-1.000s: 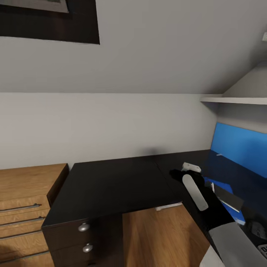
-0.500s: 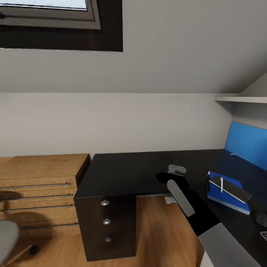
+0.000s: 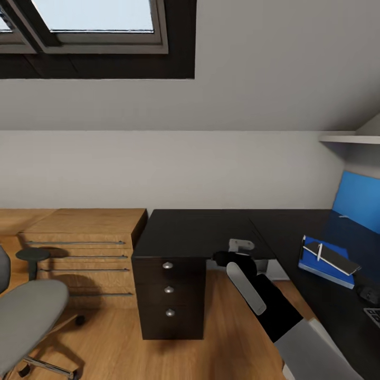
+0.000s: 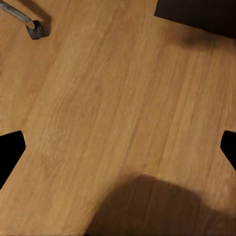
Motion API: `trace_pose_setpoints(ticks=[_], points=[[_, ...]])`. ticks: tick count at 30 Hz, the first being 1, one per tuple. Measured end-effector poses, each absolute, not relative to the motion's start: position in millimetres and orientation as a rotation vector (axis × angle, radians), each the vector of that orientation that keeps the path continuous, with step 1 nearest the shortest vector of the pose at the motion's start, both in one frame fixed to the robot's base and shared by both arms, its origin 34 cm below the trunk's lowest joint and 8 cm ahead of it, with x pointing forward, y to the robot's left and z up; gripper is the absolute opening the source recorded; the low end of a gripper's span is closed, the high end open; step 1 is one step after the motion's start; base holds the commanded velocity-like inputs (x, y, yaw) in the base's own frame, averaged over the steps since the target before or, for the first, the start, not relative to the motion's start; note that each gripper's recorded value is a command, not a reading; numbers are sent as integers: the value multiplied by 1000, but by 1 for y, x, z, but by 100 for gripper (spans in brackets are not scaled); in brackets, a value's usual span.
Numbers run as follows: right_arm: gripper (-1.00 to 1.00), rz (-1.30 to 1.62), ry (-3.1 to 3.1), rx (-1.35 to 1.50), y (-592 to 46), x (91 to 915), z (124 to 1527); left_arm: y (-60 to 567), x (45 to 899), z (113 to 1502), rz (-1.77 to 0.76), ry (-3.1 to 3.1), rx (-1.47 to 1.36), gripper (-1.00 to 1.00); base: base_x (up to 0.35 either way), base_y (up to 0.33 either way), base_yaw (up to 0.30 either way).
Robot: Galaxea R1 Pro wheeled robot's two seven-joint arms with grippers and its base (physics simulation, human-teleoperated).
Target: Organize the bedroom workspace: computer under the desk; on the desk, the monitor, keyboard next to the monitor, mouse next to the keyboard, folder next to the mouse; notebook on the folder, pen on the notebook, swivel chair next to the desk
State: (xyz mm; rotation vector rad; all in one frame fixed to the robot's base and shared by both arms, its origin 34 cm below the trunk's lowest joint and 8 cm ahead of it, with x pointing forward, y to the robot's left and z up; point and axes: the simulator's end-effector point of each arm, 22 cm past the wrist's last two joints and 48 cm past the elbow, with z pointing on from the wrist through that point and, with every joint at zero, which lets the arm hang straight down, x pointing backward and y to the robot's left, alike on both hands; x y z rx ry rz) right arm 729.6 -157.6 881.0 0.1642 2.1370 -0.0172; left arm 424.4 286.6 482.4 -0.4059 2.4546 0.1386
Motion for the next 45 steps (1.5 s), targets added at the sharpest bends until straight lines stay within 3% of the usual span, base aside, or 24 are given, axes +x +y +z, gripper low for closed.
trace_pose_setpoints(ticks=[7, 17, 33, 45], points=[[100, -15, 2137, 159, -157, 730, 882, 288, 426, 486, 140, 2447, -403, 100, -52, 0, 3], [100, -19, 2139, 103, -104, 647, 763, 286, 425, 502, 137, 2461, -395, 100, 0, 0, 0], [100, -304, 2055, 122, -195, 594, 654, 281, 415, 521, 128, 2490, -395, 100, 0, 0, 0], [100, -226, 2066, 36, -191, 576, 644, 281, 416, 541, 127, 2484, -399, 100, 0, 0, 0]])
